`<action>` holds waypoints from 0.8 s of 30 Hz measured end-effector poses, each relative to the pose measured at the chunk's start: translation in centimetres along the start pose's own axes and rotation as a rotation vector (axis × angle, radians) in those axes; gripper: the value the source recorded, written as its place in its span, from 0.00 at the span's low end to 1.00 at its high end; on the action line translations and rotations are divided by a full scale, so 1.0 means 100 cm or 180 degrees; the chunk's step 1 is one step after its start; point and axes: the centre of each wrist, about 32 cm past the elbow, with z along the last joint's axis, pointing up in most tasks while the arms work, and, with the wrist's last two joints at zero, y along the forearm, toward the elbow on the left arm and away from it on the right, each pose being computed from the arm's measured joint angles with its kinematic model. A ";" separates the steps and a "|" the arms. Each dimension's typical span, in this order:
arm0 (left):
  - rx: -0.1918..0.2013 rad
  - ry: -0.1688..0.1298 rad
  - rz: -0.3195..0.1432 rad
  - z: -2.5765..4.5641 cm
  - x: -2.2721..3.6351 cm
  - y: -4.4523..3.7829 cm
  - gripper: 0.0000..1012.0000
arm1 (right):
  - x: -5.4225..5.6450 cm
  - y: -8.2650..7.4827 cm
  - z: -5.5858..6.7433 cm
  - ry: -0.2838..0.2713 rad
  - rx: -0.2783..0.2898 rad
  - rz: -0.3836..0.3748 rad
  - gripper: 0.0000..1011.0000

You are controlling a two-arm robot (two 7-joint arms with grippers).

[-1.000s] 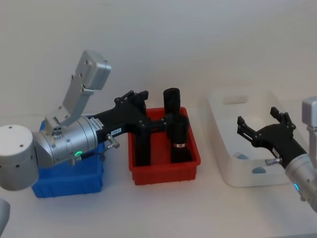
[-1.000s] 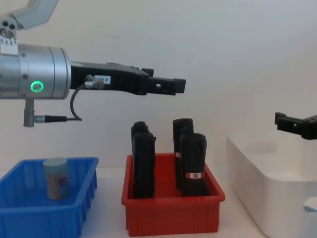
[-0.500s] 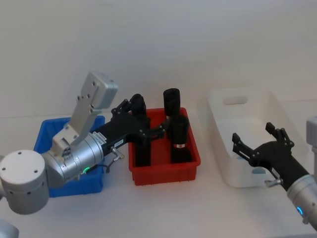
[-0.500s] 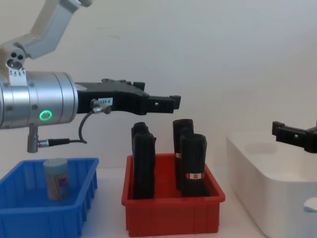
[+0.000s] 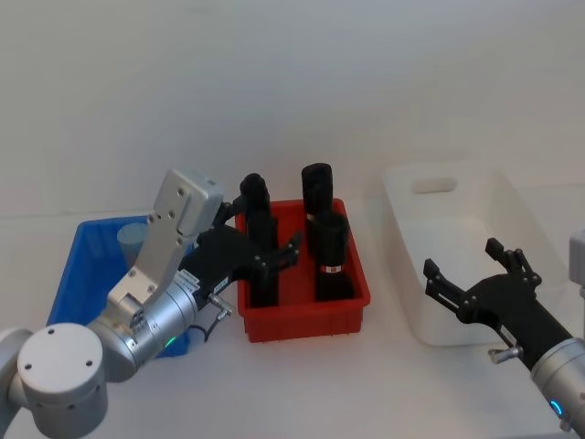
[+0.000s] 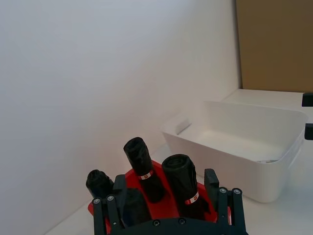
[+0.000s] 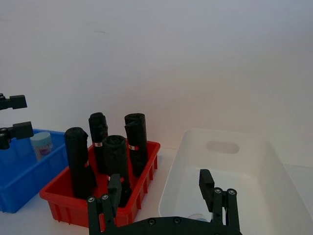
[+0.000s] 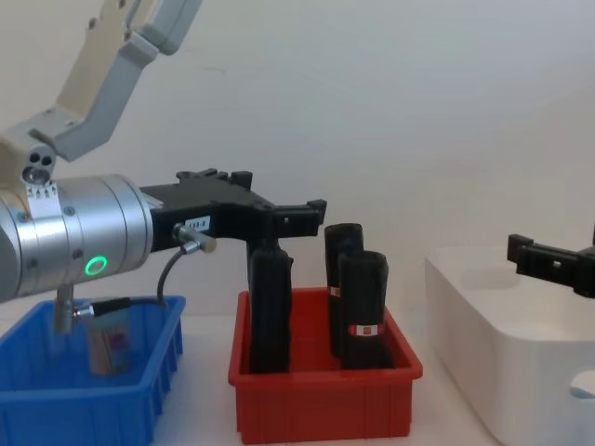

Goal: Pick the cotton swabs from the blue box and place them into the white box.

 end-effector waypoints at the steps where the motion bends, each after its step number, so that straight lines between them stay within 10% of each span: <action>1: -0.0008 -0.0006 0.0048 -0.0020 -0.0033 0.0011 0.99 | 0.000 0.000 0.000 0.0000 0.0000 0.0000 0.99; 24: -0.0110 -0.0038 0.0608 -0.0236 -0.0434 0.0166 0.99 | 0.000 0.000 0.000 -0.0001 0.0003 0.0002 0.99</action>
